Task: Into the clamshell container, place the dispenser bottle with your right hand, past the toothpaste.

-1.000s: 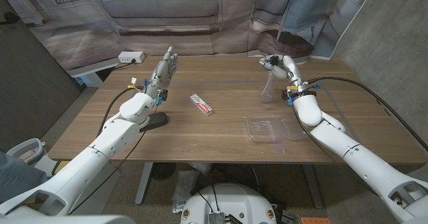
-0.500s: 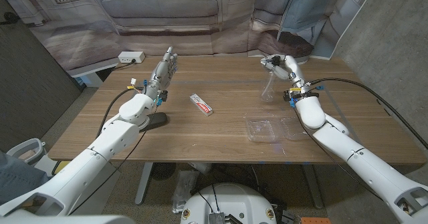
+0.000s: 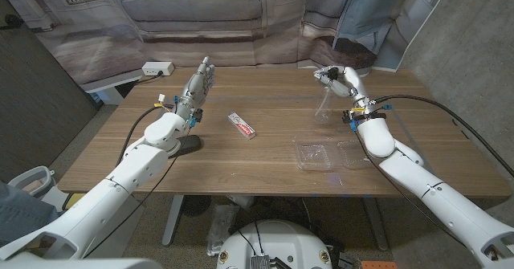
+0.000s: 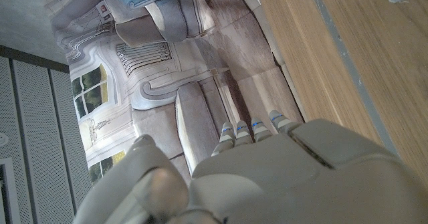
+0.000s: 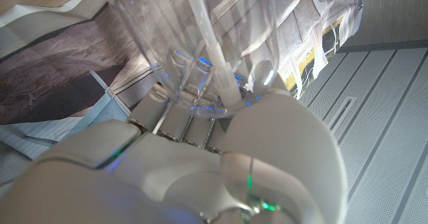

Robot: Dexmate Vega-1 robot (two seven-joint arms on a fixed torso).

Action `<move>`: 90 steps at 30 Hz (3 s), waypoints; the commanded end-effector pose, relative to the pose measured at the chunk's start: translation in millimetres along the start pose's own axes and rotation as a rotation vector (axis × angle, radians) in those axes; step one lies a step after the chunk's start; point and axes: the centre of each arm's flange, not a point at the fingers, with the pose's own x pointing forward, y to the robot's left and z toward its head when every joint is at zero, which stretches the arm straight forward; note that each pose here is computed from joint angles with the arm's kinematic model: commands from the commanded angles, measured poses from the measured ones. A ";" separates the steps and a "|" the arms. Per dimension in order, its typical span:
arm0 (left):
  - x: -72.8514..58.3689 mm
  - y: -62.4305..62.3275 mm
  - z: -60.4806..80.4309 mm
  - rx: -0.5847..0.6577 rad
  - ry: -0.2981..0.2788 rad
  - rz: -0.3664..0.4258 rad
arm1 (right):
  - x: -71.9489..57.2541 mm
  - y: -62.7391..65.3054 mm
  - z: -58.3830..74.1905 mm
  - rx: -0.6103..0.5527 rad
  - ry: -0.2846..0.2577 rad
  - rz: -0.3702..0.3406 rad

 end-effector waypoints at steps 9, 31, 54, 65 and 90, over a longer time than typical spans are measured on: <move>2.1 -2.3 0.9 0.000 -0.002 -0.006 | -15.6 -1.5 11.1 0.002 -0.033 0.009; -2.8 1.5 5.7 0.010 -0.015 -0.001 | -24.2 0.9 23.1 0.003 -0.080 0.028; -1.6 4.4 9.5 0.012 -0.022 -0.009 | -37.7 -12.2 27.1 -0.028 -0.090 0.012; 6.1 2.2 8.6 -0.001 -0.030 -0.028 | -42.8 -20.0 21.2 0.002 -0.075 0.001; 1.1 3.8 12.4 0.007 -0.026 -0.013 | -54.2 -37.1 12.9 -0.080 -0.030 -0.019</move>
